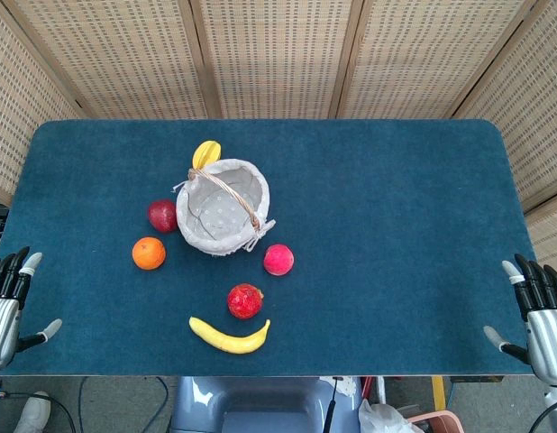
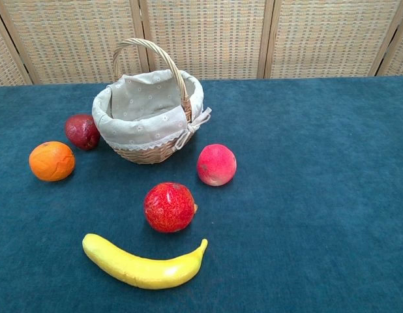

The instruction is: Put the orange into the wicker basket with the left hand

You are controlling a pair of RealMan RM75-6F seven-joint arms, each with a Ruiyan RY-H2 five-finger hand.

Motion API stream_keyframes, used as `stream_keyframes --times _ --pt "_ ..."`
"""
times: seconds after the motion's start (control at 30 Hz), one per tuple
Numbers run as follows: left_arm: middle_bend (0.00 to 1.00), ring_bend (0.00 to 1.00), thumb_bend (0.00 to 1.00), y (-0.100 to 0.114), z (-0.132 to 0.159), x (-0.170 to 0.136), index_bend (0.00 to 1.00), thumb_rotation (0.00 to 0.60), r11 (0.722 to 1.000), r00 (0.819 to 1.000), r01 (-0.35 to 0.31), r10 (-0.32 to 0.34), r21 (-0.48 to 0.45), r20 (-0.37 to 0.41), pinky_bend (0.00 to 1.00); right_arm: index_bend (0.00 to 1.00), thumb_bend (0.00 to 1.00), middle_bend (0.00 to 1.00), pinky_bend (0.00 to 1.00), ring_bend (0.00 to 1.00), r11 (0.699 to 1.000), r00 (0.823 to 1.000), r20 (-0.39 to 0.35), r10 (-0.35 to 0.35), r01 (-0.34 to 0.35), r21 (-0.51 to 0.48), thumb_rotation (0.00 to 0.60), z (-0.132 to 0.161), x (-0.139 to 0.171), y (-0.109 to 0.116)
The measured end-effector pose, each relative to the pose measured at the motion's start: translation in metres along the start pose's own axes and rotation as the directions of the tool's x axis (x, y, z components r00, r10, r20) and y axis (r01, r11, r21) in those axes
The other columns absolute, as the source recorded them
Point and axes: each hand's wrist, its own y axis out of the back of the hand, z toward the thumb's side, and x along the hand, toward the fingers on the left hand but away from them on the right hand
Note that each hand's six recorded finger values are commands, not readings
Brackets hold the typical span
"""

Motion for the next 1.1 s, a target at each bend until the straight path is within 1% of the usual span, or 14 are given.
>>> stream_keyframes --times 0.17,0.23,0.37,0.47,0.5,0.57,0.63,0.77,0.9,0.97,1.07,1.1 --pt "0.0 0.0 0.0 -0.005 -0.001 0.003 0.0 0.6 1.0 1.0 0.019 -0.019 0.008 -0.006 0.0 0.0 0.0 0.0 0.0 0.0 1.0 1.0 0.003 0.002 -0.002 0.0 0.6 0.0 0.0 0.0" --pt "0.0 0.0 0.0 -0.01 -0.003 0.008 0.0 0.6 0.999 0.999 0.037 -0.037 0.015 -0.013 0.0 0.0 0.0 0.0 0.0 0.0 1.0 1.0 0.003 0.001 -0.001 -0.001 0.6 0.0 0.0 0.0" --pt "0.0 0.0 0.0 -0.026 -0.005 0.028 0.0 0.6 0.996 0.996 0.089 -0.089 0.013 -0.005 0.0 0.0 0.0 0.0 0.0 0.0 1.0 1.0 0.001 0.002 -0.002 -0.002 0.6 0.001 -0.001 0.0" --pt "0.0 0.0 0.0 -0.046 -0.004 0.049 0.0 0.6 0.988 0.988 0.155 -0.154 -0.012 0.031 0.03 0.0 0.0 0.0 0.0 0.0 1.0 1.0 0.002 0.003 -0.003 0.0 0.6 0.001 -0.002 -0.001" --pt "0.0 0.0 0.0 -0.055 -0.003 0.058 0.0 0.6 0.983 0.982 0.182 -0.181 -0.021 0.051 0.06 0.0 0.0 0.0 0.0 0.0 1.0 1.0 0.003 0.005 -0.005 0.001 0.6 0.001 -0.003 -0.002" --pt "0.0 0.0 0.0 -0.068 -0.004 0.073 0.0 0.6 0.977 0.975 0.211 -0.208 -0.031 0.079 0.1 0.0 0.0 0.0 0.0 0.0 1.0 1.0 0.007 0.011 -0.011 0.003 0.6 0.001 -0.004 -0.004" --pt "0.0 0.0 0.0 -0.08 -0.005 0.091 0.0 0.6 0.973 0.97 0.226 -0.221 -0.039 0.106 0.14 0.0 0.0 0.0 0.0 0.0 1.0 1.0 0.014 0.016 -0.016 0.006 0.6 -0.001 -0.006 -0.005" --pt "0.0 0.0 0.0 -0.104 -0.003 0.12 0.02 0.6 0.969 0.961 0.244 -0.234 -0.049 0.149 0.16 0.0 0.0 0.0 0.0 0.0 1.0 0.999 0.025 0.022 -0.022 0.008 0.6 -0.003 -0.009 -0.007" --pt "0.0 0.01 0.0 -0.131 0.016 0.145 0.04 0.6 0.958 0.946 0.275 -0.256 -0.077 0.198 0.17 0.0 0.0 0.0 0.0 0.0 1.0 0.999 0.03 0.029 -0.029 0.009 0.6 -0.005 -0.011 -0.009" --pt "0.0 0.02 0.0 -0.14 0.026 0.153 0.05 0.6 0.954 0.939 0.29 -0.266 -0.083 0.219 0.18 0.0 0.0 0.0 0.0 0.0 0.999 0.999 0.029 0.033 -0.034 0.011 0.6 -0.004 -0.011 -0.011" --pt "0.03 0.05 0.0 -0.152 0.041 0.159 0.09 0.6 0.945 0.925 0.314 -0.285 -0.085 0.252 0.2 0.0 0.0 0.0 0.0 0.0 0.999 0.999 0.032 0.036 -0.036 0.011 0.6 -0.004 -0.012 -0.012" --pt "0.06 0.08 0.0 -0.156 0.046 0.16 0.11 0.6 0.943 0.921 0.319 -0.287 -0.09 0.263 0.22 0.0 0.0 0.0 0.0 0.0 0.999 0.999 0.033 0.036 -0.037 0.011 0.6 -0.005 -0.012 -0.012"
